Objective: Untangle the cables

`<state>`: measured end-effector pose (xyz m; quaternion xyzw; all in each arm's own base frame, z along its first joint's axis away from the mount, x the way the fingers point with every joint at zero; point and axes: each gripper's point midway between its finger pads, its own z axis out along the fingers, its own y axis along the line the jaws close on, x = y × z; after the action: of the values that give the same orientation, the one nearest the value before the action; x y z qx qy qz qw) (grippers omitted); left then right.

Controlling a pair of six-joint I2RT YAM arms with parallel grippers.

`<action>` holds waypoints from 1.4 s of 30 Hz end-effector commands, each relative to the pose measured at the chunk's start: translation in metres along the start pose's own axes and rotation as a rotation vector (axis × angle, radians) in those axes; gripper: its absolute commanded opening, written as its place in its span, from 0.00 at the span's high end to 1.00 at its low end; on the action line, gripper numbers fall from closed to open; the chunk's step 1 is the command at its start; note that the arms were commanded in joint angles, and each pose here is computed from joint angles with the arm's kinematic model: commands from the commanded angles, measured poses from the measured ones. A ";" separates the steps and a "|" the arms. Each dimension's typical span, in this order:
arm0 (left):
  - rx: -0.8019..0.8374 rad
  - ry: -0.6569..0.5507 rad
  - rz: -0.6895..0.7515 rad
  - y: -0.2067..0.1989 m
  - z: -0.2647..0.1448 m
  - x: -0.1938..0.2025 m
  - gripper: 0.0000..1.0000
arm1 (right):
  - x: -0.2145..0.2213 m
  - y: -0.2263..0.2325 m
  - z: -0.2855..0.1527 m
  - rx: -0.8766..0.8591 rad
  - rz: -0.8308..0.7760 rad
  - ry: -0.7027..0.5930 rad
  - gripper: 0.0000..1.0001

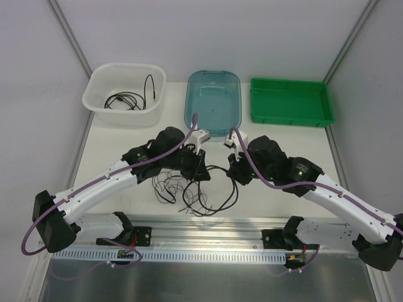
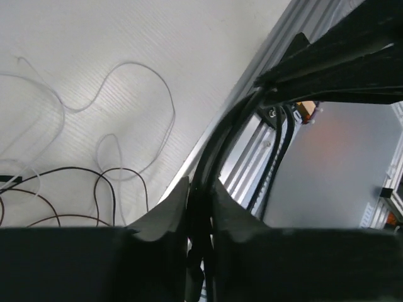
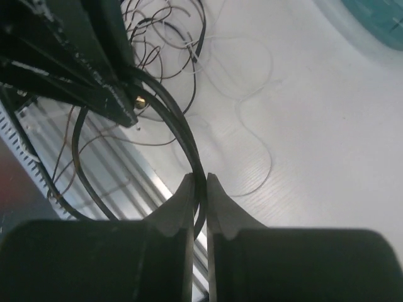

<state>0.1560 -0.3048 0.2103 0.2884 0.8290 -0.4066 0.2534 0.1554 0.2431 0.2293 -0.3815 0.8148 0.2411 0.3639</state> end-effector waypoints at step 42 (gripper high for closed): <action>-0.698 -0.865 -0.333 0.096 -0.155 -0.066 1.00 | 0.034 0.027 0.079 -0.038 0.305 -0.139 0.95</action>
<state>0.2300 -0.1733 0.2776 -0.1104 0.7901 -0.2729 0.5376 0.1409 0.3216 0.1490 -0.2586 0.8246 0.3769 0.3333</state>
